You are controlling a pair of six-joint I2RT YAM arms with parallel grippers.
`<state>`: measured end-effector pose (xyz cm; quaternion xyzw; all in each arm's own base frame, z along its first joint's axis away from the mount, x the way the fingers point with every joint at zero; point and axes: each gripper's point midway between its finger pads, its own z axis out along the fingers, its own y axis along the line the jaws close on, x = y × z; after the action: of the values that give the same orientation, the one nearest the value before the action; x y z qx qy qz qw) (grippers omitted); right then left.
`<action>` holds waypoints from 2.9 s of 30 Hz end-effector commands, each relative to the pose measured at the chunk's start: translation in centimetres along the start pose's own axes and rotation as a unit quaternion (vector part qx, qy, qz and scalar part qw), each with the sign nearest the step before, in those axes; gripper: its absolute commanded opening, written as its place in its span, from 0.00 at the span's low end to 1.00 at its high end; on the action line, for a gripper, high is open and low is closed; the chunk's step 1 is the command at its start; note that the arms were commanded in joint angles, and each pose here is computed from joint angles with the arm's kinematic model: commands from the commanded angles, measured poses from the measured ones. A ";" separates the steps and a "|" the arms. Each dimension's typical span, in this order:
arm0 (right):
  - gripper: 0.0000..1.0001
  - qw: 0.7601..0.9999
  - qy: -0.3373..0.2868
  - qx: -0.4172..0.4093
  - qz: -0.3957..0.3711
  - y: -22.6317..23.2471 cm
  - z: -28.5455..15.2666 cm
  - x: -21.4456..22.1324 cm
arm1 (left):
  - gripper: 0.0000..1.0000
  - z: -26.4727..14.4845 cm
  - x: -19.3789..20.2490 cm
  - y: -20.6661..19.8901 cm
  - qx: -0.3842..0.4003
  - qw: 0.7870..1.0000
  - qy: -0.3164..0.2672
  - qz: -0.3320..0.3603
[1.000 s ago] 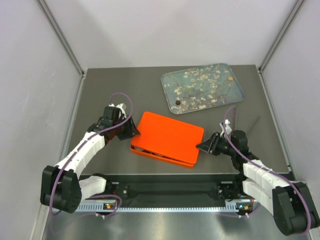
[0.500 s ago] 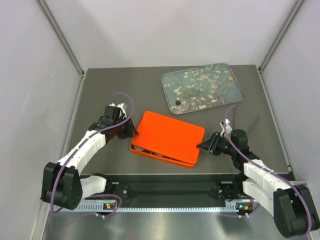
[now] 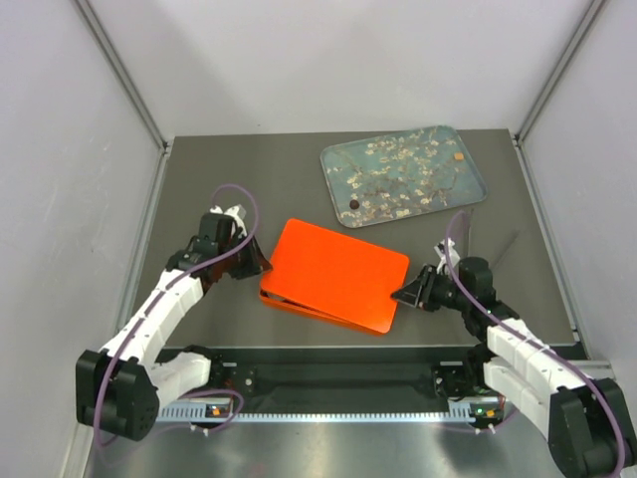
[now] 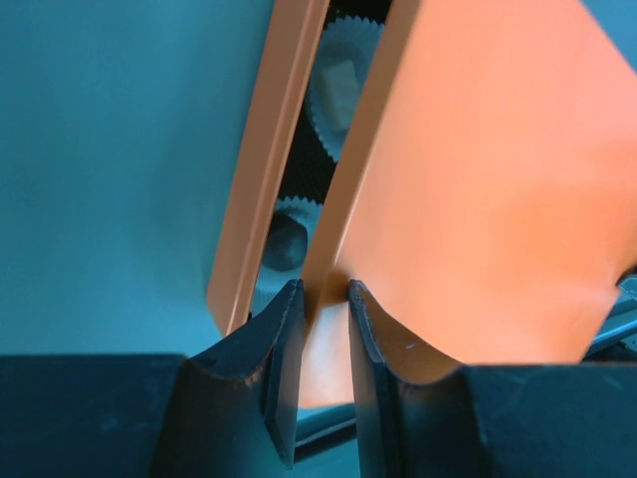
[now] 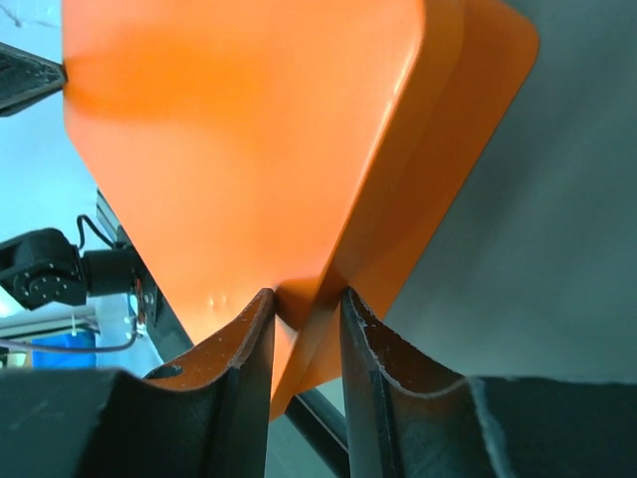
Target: Pack the chocolate
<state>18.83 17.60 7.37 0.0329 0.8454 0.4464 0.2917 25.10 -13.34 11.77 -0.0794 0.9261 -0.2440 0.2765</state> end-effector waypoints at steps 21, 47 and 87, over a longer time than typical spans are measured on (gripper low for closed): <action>0.07 0.996 -0.023 -0.047 -0.070 4.4 0.2 -2.6 | 0.31 -0.2 1.5 2.0 -0.070 0.995 0.018 -0.063; 0.07 0.997 -0.033 -0.024 -0.072 3.6 0.5 -3.2 | 0.37 1.2 -1.4 -0.9 -0.002 1.000 -0.006 -0.029; 0.07 0.997 -0.048 0.003 -0.067 2.7 0.8 -3.9 | 0.48 2.4 -3.3 -1.7 0.010 1.000 -0.020 -0.016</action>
<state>19.86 18.25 8.43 0.0185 0.8527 0.4234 0.3054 27.09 -13.50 10.00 -0.1198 0.9328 -0.2222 0.2572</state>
